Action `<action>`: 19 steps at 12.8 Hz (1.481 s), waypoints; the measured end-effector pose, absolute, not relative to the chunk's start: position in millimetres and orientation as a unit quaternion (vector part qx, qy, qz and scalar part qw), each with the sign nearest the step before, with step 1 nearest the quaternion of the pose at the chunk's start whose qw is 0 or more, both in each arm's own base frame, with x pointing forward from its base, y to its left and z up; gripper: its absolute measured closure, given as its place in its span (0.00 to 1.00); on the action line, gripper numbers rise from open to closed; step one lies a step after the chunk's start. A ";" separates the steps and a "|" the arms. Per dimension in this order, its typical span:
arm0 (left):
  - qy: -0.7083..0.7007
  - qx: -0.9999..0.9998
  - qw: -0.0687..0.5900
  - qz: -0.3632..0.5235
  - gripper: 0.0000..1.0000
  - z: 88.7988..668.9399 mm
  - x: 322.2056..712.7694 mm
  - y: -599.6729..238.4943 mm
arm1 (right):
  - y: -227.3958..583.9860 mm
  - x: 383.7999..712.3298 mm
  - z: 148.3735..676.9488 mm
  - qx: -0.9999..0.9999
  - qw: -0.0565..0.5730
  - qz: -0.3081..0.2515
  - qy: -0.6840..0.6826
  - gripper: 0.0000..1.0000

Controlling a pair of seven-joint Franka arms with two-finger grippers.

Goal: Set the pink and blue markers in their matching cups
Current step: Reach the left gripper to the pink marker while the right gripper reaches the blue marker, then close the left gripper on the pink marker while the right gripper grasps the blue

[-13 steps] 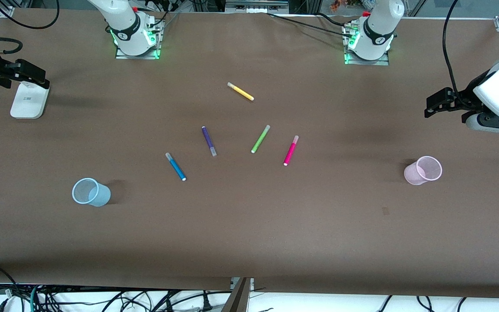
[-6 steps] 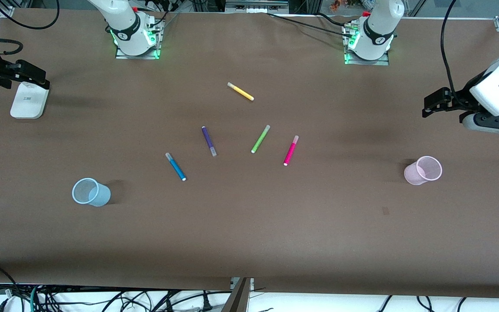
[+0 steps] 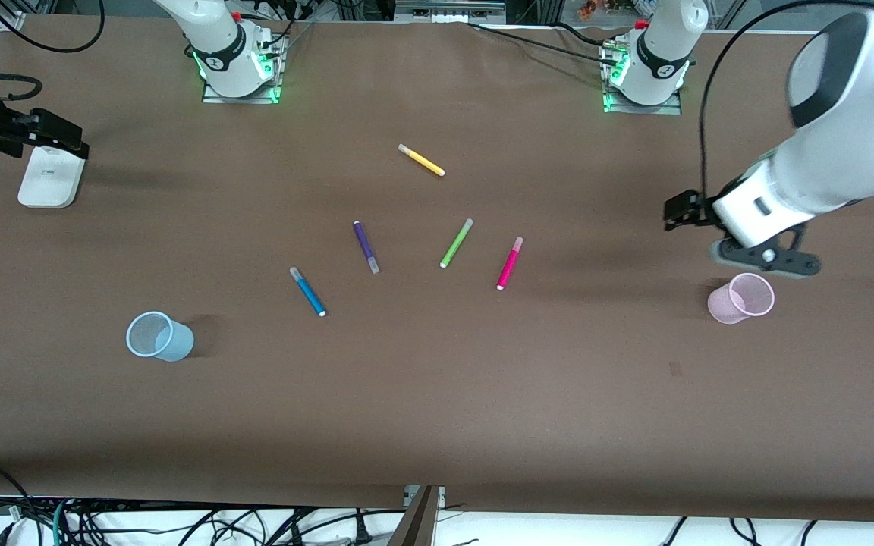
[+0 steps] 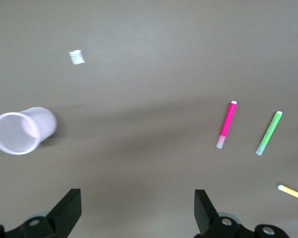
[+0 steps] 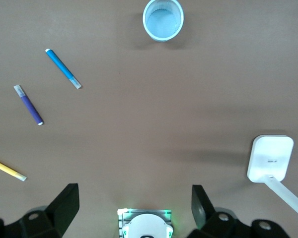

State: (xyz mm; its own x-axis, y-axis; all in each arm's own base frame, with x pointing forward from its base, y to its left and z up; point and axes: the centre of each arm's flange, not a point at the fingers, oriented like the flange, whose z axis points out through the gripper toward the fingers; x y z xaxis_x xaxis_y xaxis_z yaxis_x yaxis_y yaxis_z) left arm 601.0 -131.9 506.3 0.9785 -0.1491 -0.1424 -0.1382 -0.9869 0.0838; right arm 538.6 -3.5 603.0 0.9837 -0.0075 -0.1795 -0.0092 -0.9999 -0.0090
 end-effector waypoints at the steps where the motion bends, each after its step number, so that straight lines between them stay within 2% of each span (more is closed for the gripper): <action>1: -0.068 0.994 0.038 -0.081 0.00 488.2 604.2 -148.3 | -2.6 545.0 590.2 -0.995 0.007 0.101 0.004 0.00; 6: -0.063 0.992 0.042 -0.100 0.00 372.2 605.1 -246.5 | 9.2 581.7 503.7 -0.986 0.008 0.166 -0.009 0.00; 8: -0.053 0.994 0.045 -0.083 0.00 321.7 584.4 -283.7 | 21.2 599.8 468.5 -0.986 0.009 0.166 -0.018 0.00; 9: -0.051 0.995 0.042 -0.080 0.00 289.4 561.7 -306.8 | 32.9 613.7 436.1 -0.986 0.008 0.167 -0.028 0.00; 13: -0.054 0.996 -0.001 -0.067 0.00 234.1 522.2 -348.1 | 93.7 639.1 338.2 -0.979 0.009 0.165 -0.123 0.00; 16: -0.057 0.996 -0.026 -0.065 0.00 201.7 510.6 -356.4 | 134.7 641.5 312.3 -0.974 0.014 0.151 -0.169 0.00; 19: -0.056 0.996 -0.029 -0.069 0.02 193.6 507.9 -352.0 | 184.3 636.8 291.9 -0.970 0.012 0.133 -0.205 0.00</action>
